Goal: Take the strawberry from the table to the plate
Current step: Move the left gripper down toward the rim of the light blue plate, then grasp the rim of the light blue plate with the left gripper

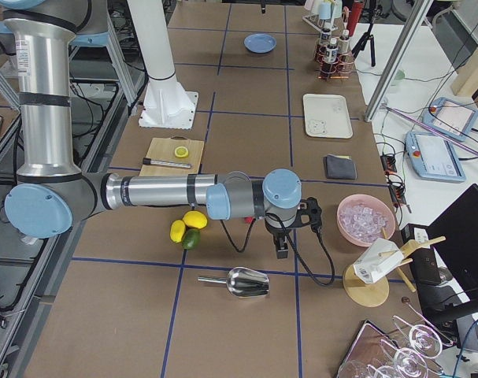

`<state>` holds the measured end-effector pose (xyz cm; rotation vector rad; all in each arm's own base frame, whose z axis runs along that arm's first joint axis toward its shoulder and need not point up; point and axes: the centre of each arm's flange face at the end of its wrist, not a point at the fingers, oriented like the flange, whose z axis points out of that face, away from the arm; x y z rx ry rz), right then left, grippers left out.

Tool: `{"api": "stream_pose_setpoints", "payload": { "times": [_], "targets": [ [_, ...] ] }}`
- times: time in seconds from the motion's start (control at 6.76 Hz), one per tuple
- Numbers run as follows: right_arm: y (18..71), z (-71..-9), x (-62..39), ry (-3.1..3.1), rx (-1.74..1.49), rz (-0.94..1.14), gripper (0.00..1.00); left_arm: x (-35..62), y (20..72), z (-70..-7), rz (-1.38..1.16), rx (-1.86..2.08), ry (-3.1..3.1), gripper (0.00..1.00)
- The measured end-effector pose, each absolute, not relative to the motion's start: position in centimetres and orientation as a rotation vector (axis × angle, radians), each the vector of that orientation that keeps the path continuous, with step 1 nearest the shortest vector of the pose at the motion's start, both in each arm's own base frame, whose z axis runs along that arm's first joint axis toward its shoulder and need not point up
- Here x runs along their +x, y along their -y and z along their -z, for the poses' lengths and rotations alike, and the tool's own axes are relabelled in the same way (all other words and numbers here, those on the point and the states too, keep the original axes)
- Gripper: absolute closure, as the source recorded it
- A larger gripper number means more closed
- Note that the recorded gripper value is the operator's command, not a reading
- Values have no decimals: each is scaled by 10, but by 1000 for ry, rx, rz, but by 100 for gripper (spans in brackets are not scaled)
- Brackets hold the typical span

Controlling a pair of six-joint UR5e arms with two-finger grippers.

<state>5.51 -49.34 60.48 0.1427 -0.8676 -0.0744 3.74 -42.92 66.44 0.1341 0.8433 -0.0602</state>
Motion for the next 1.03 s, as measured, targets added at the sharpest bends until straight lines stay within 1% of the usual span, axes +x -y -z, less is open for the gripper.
{"api": "stream_pose_setpoints", "payload": {
  "times": [0.44, 1.03],
  "targets": [
    [494, -603, 54, 871, 144, 73, 0, 100, 415, -684, 91, 114, -911, 1],
    [495, -599, 54, 875, 168, 83, 0, 145, 427, -695, 74, 119, -877, 30]
  ]
}}
